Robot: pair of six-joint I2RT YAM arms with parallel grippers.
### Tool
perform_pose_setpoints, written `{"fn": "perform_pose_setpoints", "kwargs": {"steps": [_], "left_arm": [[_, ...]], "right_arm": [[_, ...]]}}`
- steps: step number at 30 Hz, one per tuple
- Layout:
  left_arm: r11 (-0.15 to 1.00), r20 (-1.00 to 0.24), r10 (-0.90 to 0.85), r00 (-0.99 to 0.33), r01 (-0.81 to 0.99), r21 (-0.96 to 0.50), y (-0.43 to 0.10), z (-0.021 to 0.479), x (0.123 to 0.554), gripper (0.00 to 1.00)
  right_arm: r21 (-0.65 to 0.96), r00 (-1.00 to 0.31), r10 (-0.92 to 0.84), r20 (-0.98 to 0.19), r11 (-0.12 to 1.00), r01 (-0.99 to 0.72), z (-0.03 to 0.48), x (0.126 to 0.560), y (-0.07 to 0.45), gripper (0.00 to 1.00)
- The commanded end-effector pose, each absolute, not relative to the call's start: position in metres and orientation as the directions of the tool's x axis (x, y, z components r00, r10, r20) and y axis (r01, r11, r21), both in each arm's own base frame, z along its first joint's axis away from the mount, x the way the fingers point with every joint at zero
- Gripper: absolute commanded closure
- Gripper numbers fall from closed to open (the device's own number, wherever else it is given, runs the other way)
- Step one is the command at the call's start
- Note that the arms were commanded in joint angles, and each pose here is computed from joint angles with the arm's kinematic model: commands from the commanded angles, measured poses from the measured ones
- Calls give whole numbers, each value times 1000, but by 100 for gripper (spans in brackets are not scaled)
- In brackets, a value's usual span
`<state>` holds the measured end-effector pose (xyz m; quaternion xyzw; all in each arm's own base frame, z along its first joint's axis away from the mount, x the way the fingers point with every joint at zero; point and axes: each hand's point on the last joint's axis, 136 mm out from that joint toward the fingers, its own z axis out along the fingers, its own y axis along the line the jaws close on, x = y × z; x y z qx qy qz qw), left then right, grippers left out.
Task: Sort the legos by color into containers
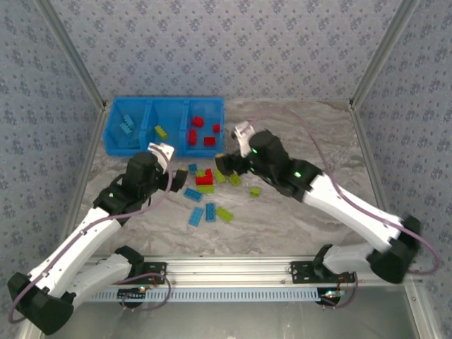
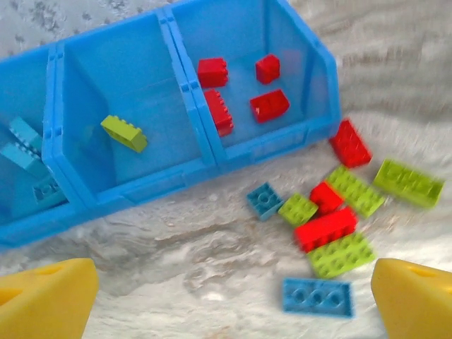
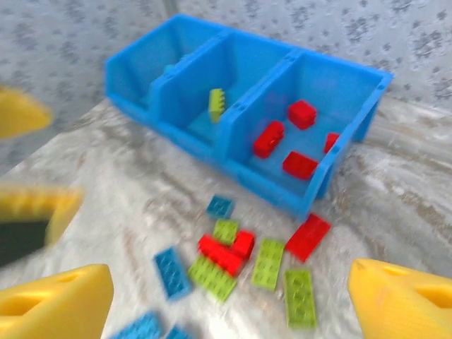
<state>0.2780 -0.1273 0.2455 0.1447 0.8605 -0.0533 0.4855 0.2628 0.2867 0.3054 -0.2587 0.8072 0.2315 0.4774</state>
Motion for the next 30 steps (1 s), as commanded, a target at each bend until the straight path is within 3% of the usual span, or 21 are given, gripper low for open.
{"fn": "perform_pose_setpoints", "kwargs": {"steps": [1,5,9,12,17,30], "left_arm": [[930,-735,-259,-627,44,-365,-132,248,269,1],[768,-444,-595,-670,-311,-559,-136,188,257,7],[703,-293,-623,-726,-355,-616,-177,143,251,7],[735,-268,-618,-739,-422,-531,-183,113,248,7],[751,-224,-632,-742,-516,-411,-188,72,251,25],[810,-267,-567,-779,-469,-353,-206,35,275,23]], "right_arm": [[185,-518,-294,-803,703,-686,260,210,266,3],[272,-598,-232,-767,727,-631,243,187,242,0],[320,-642,-195,-742,738,-594,224,180,234,0],[320,-658,-205,-725,745,-586,215,180,235,0],[330,-678,-198,-708,756,-565,208,183,237,0],[365,-714,-157,-683,773,-519,197,180,232,0]]}}
